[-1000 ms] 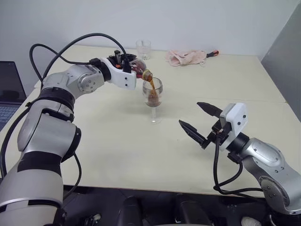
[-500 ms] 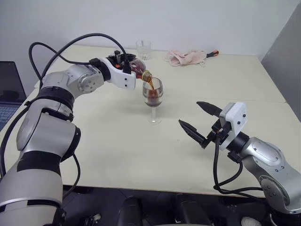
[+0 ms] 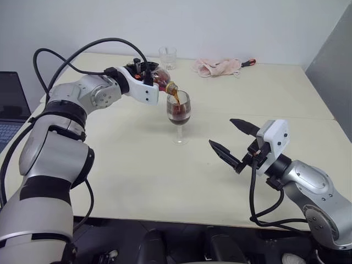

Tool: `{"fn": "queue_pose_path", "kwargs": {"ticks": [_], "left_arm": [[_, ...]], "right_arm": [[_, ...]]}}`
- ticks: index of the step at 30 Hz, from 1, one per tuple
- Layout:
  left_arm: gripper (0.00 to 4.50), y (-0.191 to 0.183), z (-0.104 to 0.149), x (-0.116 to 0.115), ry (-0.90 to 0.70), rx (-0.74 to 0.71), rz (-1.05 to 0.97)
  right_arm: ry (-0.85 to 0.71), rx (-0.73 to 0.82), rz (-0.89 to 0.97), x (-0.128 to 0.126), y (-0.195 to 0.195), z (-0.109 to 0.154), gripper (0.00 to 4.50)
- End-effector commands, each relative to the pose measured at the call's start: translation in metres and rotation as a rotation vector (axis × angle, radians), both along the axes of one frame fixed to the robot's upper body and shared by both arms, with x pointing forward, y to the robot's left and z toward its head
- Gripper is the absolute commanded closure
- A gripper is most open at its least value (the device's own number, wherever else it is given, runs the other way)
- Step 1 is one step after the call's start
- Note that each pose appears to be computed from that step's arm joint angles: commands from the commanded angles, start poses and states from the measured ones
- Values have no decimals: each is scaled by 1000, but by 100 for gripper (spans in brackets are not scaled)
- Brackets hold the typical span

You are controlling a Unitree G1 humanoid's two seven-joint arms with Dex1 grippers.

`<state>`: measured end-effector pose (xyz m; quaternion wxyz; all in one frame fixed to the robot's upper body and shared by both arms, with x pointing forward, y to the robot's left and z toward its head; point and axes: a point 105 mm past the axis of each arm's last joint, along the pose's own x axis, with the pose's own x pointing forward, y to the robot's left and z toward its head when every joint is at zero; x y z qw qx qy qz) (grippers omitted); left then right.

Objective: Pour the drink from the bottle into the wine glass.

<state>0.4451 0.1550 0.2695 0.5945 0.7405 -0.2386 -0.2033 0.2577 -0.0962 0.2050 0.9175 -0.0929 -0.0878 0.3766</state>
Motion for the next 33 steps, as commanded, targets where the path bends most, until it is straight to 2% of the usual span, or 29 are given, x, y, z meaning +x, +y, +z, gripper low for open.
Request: {"fn": "queue_pose_path", "kwargs": {"ticks": [1,14,18,23,28,31,33], "left_arm": [[346,-2,28,-2,-80,-11,-9],[346,-3,28,-3,-79,-13,-18],[346,-2,30,-2,-69,-59,-12],[346,-4,34,-3,23,-254,-28],[346,1,25,-2,186,-463,-42],[346,8,21,-1,303,-663,-66],[346,19,5,3,483,-893,-62]], "right_arm": [[-53,7,13,-3,1,11,0],[-62,7,15,-2,1,13,0],[-62,5,15,-1,0,13,0],[-61,6,14,-1,-1,14,0],[-75,34,30,-2,1,22,0],[-96,67,52,-2,4,34,0],[-79,56,34,4,4,37,0]]}}
